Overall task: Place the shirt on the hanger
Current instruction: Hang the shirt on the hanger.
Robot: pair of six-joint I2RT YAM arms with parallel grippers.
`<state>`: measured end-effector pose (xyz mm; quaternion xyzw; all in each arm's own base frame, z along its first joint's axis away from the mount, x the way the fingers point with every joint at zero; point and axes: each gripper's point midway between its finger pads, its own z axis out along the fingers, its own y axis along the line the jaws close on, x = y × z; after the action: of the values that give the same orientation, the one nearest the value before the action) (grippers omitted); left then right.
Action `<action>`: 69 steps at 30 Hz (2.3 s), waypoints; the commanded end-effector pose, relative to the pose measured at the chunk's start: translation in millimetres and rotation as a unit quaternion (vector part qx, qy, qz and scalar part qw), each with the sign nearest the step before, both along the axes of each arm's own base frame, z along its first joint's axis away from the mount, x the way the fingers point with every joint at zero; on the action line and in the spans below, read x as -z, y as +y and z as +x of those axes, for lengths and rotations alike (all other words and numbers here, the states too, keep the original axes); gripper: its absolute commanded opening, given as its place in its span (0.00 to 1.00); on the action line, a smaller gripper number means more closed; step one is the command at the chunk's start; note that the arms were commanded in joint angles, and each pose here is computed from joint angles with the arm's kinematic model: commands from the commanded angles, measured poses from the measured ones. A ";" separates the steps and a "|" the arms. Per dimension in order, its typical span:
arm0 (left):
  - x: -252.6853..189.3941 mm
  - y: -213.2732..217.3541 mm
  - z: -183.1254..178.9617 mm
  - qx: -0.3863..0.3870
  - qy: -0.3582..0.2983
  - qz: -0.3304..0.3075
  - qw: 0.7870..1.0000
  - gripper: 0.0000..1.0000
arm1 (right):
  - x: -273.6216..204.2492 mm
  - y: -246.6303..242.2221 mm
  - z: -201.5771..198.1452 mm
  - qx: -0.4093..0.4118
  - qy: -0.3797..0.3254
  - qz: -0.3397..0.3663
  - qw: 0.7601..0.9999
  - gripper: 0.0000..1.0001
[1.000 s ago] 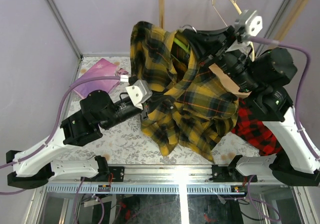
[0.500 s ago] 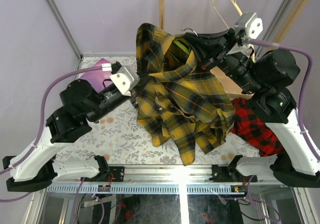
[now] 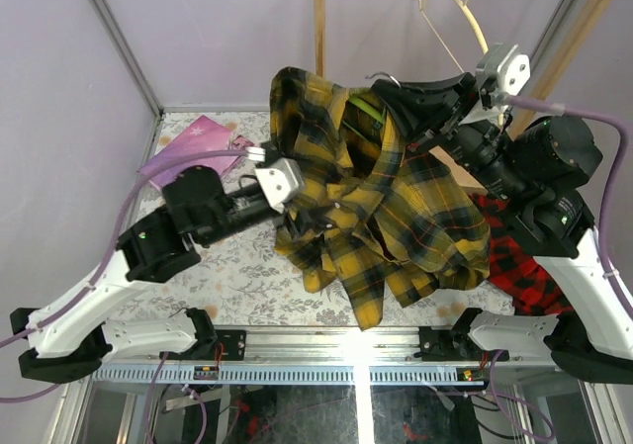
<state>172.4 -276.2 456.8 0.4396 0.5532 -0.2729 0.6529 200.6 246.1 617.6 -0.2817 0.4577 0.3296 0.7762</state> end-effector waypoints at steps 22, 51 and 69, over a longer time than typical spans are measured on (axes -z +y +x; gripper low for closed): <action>51.9 79.8 -5.2 -0.097 -0.038 0.001 0.995 0.92 | 69.4 -53.4 -109.1 -0.144 0.056 0.011 0.988 0.00; 75.9 93.8 12.0 -0.159 -0.028 0.039 0.986 0.00 | 91.7 -71.2 -129.1 -0.153 0.073 0.005 0.985 0.00; 38.9 26.5 -75.1 0.161 -0.054 0.033 0.985 0.77 | 124.4 -23.5 -124.1 -0.231 0.108 -0.059 0.965 0.00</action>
<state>122.9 -223.7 414.0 0.5014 0.5027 -0.2715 0.6498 78.5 209.2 482.2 -0.3764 0.5114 0.4764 0.6082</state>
